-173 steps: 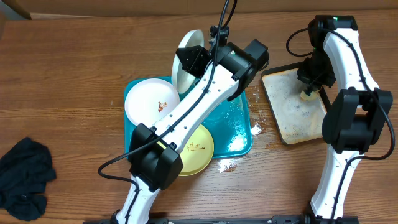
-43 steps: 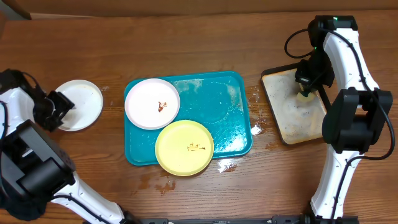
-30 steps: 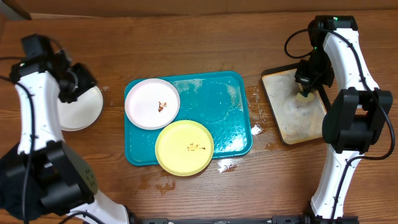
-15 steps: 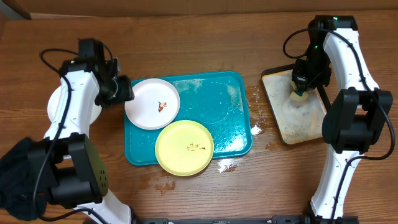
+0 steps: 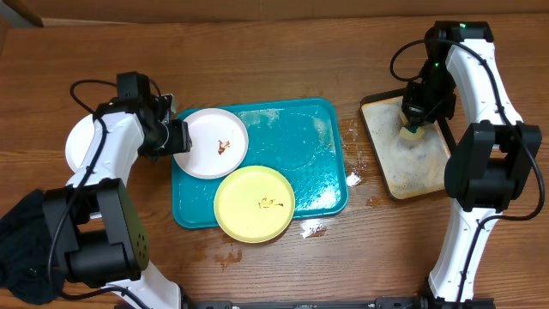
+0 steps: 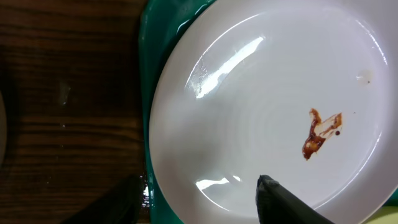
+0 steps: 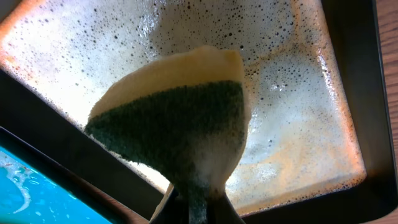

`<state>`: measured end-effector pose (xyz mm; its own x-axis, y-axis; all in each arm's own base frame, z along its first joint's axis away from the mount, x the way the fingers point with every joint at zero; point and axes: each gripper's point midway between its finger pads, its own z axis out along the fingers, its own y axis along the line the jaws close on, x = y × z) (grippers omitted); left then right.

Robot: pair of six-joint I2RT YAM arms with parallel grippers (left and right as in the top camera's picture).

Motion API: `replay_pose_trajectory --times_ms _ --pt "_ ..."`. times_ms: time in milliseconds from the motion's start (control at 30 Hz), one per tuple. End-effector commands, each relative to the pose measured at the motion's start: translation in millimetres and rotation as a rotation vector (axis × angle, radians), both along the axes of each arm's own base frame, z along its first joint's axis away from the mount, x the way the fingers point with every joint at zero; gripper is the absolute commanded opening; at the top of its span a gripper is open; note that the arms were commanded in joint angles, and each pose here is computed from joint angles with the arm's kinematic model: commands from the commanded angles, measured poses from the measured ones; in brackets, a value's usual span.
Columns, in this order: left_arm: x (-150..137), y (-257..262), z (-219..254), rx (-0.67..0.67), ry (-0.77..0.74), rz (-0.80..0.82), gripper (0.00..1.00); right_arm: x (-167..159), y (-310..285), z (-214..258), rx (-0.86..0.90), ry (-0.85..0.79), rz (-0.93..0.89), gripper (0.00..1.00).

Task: Clean dirty plates on tray and stack at the side
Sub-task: 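Grip the rim of the sauce-stained white plate with the left gripper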

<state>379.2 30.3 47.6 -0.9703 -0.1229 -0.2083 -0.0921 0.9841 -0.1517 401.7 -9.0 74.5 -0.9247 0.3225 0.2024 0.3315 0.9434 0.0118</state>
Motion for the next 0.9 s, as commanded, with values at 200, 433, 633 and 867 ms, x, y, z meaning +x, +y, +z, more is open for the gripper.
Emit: replay_pose_trajectory --times_ms 200,433,633,867 --pt "-5.2 -1.2 -15.3 -0.018 0.029 -0.007 0.57 -1.1 1.0 13.7 0.006 -0.028 0.007 0.04" --pt "-13.2 -5.4 -40.6 -0.047 0.086 0.029 0.59 -1.8 1.1 13.8 0.006 -0.025 0.007 0.04" --pt "-10.5 -9.4 -46.1 -0.075 0.085 0.043 0.54 -1.7 1.1 13.8 0.006 -0.025 0.007 0.04" --pt "-10.4 -9.2 -42.2 -0.076 0.081 0.054 0.53 -1.6 1.0 13.8 0.005 -0.025 0.007 0.04"
